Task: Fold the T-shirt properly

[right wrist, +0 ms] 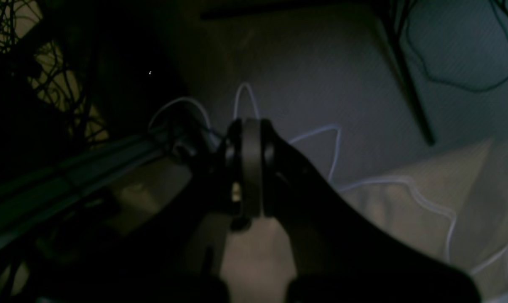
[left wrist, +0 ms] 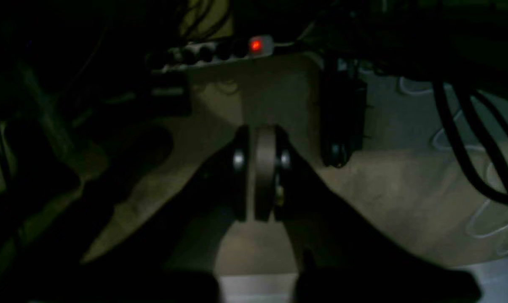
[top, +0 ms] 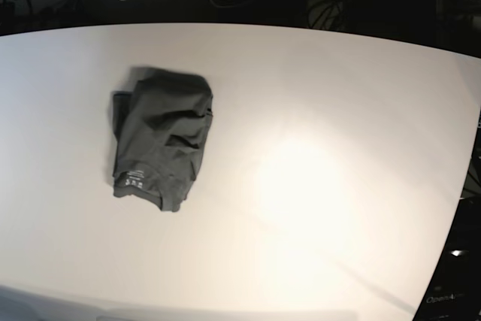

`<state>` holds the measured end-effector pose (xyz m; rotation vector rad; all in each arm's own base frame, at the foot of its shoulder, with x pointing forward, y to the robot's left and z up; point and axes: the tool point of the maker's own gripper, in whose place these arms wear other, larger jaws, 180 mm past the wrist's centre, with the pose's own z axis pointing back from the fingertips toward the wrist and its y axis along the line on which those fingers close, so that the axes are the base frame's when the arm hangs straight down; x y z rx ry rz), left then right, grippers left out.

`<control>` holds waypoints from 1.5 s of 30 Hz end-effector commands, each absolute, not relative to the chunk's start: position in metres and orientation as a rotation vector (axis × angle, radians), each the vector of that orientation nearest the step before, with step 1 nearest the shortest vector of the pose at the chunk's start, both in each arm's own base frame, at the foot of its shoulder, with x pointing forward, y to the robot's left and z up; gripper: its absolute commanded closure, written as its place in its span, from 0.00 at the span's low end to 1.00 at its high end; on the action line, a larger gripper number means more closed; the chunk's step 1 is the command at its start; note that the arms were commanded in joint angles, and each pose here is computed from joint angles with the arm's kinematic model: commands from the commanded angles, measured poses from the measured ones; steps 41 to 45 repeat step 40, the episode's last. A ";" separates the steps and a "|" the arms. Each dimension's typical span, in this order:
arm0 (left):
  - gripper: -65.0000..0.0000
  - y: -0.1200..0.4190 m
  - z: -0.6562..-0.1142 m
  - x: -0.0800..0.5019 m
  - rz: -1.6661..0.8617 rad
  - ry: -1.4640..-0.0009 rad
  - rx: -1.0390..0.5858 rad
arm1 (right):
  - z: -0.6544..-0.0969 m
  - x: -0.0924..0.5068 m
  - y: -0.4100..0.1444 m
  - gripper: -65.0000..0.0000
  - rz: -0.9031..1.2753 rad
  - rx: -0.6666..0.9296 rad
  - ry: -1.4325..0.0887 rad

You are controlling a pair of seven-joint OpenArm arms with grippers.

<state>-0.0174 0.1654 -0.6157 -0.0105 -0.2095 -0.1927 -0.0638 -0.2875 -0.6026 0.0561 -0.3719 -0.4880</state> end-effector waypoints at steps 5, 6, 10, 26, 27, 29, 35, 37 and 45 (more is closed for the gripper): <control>0.96 0.177 -0.639 -0.026 -0.226 -0.168 0.038 | -0.606 -0.064 -0.278 1.00 -0.460 0.120 -0.347; 0.96 0.181 -0.643 -0.023 -0.233 -0.161 0.049 | -0.607 -0.064 -0.274 1.00 -0.452 0.134 -0.339; 0.96 0.194 -0.654 -0.021 -0.264 -0.129 0.097 | -0.614 -0.053 -0.247 1.00 -0.392 0.218 -0.310; 0.95 0.153 -0.662 -0.003 -0.211 -0.091 -0.093 | -0.646 -0.025 -0.206 1.00 -0.229 0.123 -0.189; 0.95 0.150 -0.662 -0.002 -0.187 -0.094 -0.105 | -0.647 -0.023 -0.207 1.00 -0.227 0.106 -0.191; 0.95 0.139 -0.661 -0.003 -0.138 -0.092 -0.157 | -0.650 -0.025 -0.211 1.00 -0.219 0.025 -0.185; 0.95 0.130 -0.659 0.012 -0.044 -0.123 -0.206 | -0.651 -0.010 -0.231 1.00 -0.164 -0.118 -0.195; 0.95 0.130 -0.658 0.022 -0.016 -0.140 -0.206 | -0.651 -0.010 -0.232 1.00 -0.152 -0.129 -0.189; 0.95 0.130 -0.658 0.025 0.023 -0.149 -0.205 | -0.651 -0.010 -0.232 1.00 -0.154 -0.131 -0.188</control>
